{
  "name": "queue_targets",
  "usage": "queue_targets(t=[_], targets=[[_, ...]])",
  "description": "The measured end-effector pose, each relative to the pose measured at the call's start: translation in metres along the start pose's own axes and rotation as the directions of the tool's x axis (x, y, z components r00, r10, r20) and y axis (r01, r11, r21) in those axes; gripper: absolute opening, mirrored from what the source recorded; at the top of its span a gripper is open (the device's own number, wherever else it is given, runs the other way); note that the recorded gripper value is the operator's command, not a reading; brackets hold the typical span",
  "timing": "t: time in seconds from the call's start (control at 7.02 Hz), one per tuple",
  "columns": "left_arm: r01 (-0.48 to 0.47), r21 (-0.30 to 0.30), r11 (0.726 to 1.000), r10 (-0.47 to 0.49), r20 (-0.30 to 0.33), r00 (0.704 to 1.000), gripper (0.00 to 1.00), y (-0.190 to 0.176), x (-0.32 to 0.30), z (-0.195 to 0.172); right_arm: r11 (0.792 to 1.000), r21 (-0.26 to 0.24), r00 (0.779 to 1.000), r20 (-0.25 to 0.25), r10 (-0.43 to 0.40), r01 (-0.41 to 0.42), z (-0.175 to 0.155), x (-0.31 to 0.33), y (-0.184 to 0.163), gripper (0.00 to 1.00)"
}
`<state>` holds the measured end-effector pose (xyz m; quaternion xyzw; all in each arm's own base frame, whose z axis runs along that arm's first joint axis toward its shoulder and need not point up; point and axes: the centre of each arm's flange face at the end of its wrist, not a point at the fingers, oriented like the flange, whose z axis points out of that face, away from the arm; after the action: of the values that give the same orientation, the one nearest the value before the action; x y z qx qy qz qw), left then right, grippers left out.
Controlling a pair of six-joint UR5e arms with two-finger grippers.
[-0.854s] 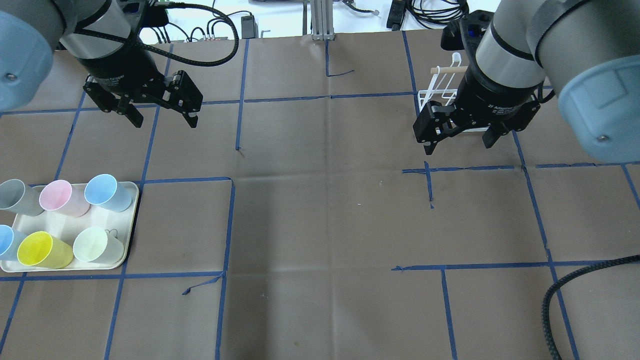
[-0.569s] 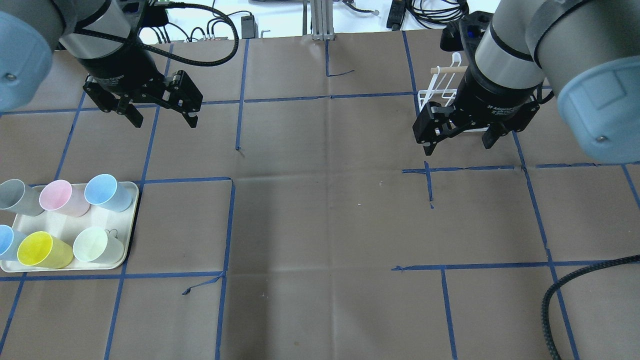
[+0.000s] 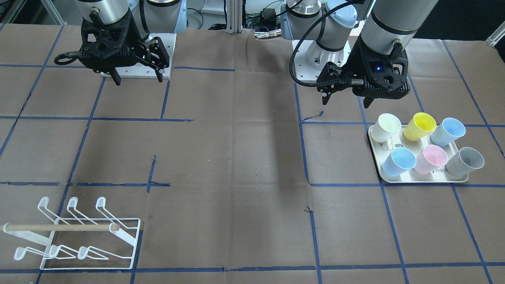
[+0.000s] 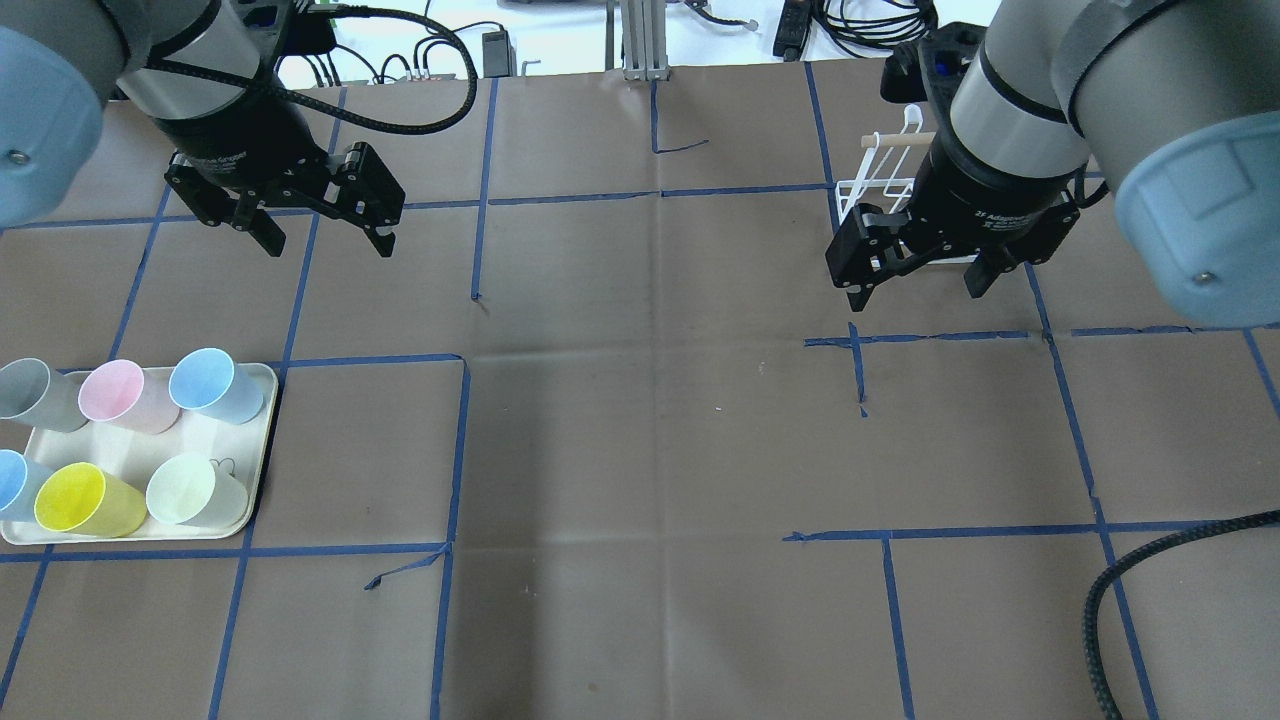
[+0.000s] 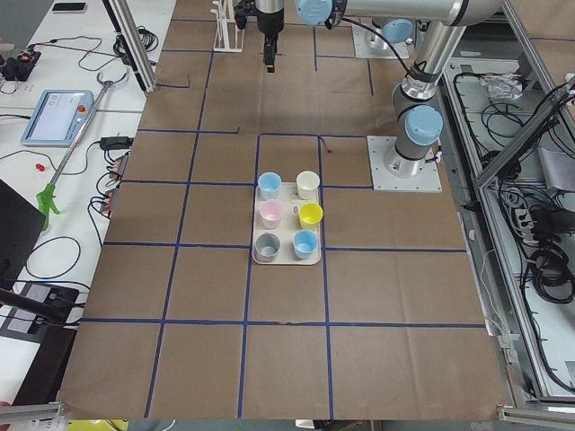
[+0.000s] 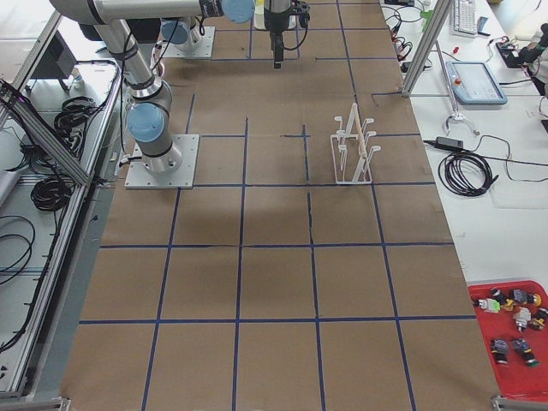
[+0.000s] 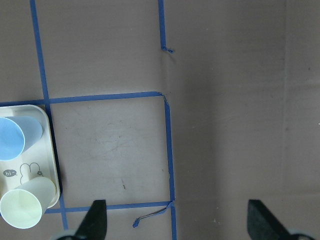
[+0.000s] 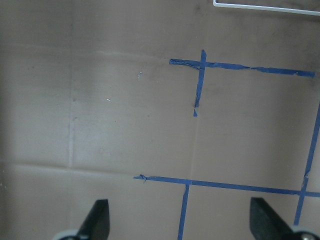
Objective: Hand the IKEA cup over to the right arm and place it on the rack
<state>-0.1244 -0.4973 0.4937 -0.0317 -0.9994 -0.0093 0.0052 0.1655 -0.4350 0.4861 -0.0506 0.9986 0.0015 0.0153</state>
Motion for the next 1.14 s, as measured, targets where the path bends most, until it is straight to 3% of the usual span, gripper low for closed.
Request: queue_targets(t=[0.43,0.71,1.14], targets=[[-0.001,-0.003,1.0,0.001,0.005,1.0,1.0,0.0,-0.002,0.001,1.0,0.0,1.0,0.001,0.001,-0.001,0.0,0.0,0.0,1.0],[-0.056,-0.008,0.998,0.056,0.005,0.998,1.0,-0.002,-0.017,0.004,1.0,0.001,1.0,0.001,0.001,-0.001,-0.001,0.0,0.0,1.0],[-0.149,-0.016,0.989,0.148,-0.011,0.989,1.0,-0.005,-0.129,0.033,1.0,0.006,1.0,0.002,0.001,-0.001,-0.003,0.0,-0.001,1.0]])
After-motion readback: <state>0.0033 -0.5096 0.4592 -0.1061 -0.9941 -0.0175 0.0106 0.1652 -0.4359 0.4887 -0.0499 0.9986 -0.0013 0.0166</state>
